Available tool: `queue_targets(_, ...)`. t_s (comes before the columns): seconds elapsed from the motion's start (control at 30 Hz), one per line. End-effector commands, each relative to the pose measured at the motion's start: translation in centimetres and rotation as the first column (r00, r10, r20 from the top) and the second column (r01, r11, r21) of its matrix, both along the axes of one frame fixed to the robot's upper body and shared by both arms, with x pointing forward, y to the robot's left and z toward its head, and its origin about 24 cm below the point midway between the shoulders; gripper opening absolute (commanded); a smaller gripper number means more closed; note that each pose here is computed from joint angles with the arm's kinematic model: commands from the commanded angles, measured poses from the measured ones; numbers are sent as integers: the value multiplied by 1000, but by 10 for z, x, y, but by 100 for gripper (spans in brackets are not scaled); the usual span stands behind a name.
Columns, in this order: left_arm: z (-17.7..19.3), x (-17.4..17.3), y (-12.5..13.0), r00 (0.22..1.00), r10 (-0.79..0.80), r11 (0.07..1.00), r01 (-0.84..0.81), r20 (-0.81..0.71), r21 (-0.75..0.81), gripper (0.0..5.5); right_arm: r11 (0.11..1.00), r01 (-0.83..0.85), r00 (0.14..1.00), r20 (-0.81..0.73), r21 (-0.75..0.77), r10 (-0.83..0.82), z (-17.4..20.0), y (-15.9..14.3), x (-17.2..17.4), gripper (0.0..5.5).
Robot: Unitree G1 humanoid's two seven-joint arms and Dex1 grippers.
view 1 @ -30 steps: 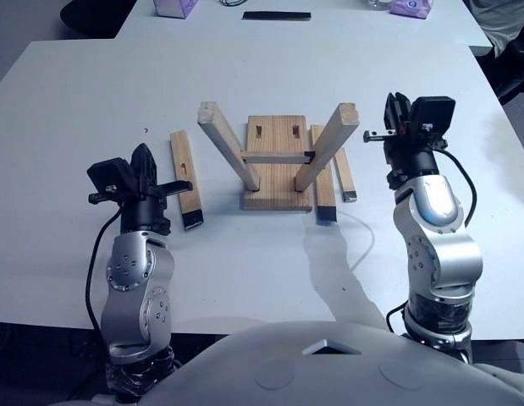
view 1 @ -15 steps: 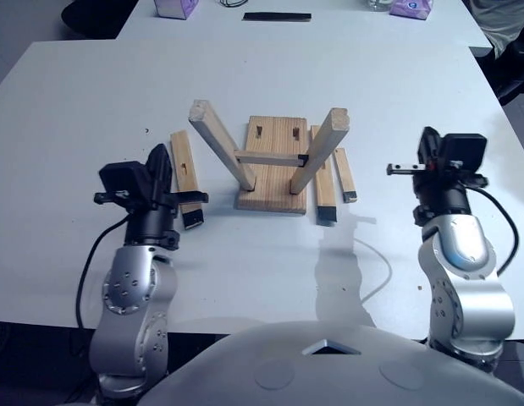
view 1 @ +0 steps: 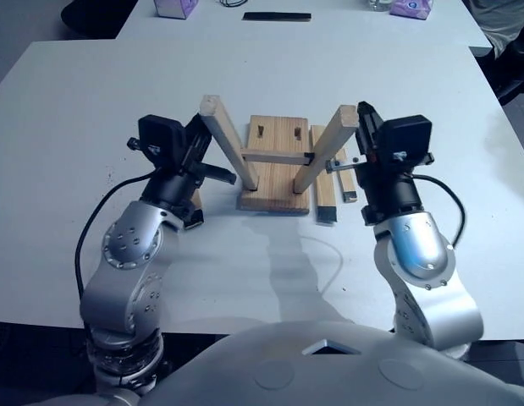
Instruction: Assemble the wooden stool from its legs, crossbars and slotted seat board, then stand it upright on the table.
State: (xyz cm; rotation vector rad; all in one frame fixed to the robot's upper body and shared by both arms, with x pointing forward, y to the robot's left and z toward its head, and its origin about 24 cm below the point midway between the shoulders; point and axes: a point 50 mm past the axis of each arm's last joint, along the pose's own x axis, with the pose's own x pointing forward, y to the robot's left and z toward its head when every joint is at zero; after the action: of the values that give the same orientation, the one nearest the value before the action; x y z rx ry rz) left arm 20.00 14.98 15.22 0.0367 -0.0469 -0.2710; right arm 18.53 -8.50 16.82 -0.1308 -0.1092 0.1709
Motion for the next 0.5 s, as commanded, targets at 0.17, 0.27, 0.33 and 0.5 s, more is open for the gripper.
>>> queue_targets(0.17, -4, -8, -13, 999, -50, 998, 50, -4, -44, 0, 975, -219, 968, -134, -25, 214, -17, 4, 8, 3)
queue_targets(0.27, 4, -11, 15, 994, 103, 994, -102, 40, -42, 0, 998, -63, 996, -57, 26, 64, -1, -42, 26, 3)
queue_targets(0.33, 8, -7, 40, 976, 215, 967, -209, 29, -148, 0, 998, -13, 1000, 2, 55, 13, 14, -76, 44, 3)
queue_targets(0.5, 60, 26, 70, 975, 146, 933, -80, 166, -351, 0, 888, -352, 935, 168, 298, 314, 77, -82, 88, 3)
